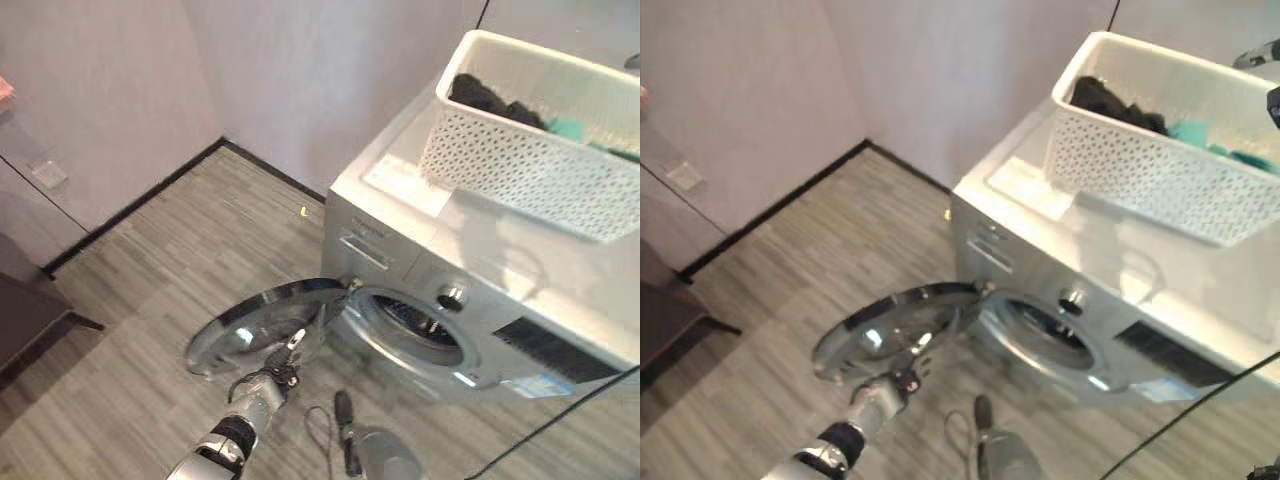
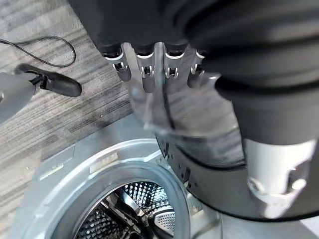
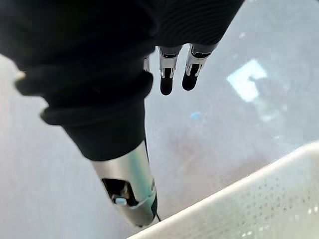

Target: Grab the laundry basket,head to the washer,open it,put in the laundry and shut it.

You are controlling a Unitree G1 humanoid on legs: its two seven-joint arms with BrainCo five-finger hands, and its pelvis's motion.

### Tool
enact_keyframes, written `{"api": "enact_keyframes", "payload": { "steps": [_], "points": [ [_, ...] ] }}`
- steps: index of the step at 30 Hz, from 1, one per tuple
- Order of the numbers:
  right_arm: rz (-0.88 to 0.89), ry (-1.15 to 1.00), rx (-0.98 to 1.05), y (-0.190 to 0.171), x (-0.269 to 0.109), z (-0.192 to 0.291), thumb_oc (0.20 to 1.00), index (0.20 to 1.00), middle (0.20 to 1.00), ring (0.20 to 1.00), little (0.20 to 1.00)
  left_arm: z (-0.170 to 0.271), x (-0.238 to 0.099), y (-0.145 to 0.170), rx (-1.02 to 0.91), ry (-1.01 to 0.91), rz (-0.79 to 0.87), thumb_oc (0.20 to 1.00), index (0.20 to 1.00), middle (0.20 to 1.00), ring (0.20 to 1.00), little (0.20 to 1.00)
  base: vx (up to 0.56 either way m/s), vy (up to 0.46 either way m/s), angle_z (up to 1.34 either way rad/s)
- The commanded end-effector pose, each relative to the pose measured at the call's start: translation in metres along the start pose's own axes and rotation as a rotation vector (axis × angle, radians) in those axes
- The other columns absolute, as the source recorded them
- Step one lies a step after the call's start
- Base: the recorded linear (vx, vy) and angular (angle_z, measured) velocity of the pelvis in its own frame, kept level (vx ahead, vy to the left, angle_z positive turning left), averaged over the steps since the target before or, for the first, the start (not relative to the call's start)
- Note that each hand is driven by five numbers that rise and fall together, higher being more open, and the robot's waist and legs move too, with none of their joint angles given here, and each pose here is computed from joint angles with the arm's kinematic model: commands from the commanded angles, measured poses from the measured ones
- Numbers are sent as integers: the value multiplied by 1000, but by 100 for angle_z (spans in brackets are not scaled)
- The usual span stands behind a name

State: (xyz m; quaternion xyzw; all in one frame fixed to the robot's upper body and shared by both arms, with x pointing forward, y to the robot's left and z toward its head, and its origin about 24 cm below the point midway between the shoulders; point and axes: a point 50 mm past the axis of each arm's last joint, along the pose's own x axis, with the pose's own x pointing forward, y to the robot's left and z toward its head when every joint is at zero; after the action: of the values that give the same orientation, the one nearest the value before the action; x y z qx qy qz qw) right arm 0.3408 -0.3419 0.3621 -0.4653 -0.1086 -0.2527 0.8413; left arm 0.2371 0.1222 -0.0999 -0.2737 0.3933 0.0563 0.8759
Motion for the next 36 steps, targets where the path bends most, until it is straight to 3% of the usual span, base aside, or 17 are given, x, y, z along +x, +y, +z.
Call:
{"api": "enact_keyframes", "payload": {
  "steps": [1, 7, 10, 21, 36],
  "points": [
    [-8, 34, 3, -14, -1, -12, 1000, 1000, 1000, 1000, 1000, -2, -5, -19, 44, -33, -131, 1000, 1000, 1000, 1000, 1000, 127, 27, -12],
    [69, 145, -114, -11, -10, -48, 1000, 1000, 1000, 1000, 1000, 2, -4, -29, 99, -50, -181, 1000, 1000, 1000, 1000, 1000, 88, 138, 19],
    [171, 206, -125, 19, -16, -67, 1000, 1000, 1000, 1000, 1000, 0, -6, -26, 132, -58, -184, 1000, 1000, 1000, 1000, 1000, 180, 206, -41],
    [406, 120, -117, 88, -30, -58, 1000, 1000, 1000, 1000, 1000, 1, -3, -14, 172, -43, -148, 1000, 1000, 1000, 1000, 1000, 31, 109, -16],
    [603, 183, -76, 129, -52, -79, 1000, 1000, 1000, 1000, 1000, -3, -2, -20, 73, -36, -154, 1000, 1000, 1000, 1000, 1000, 18, -72, -3]
  ]
}}
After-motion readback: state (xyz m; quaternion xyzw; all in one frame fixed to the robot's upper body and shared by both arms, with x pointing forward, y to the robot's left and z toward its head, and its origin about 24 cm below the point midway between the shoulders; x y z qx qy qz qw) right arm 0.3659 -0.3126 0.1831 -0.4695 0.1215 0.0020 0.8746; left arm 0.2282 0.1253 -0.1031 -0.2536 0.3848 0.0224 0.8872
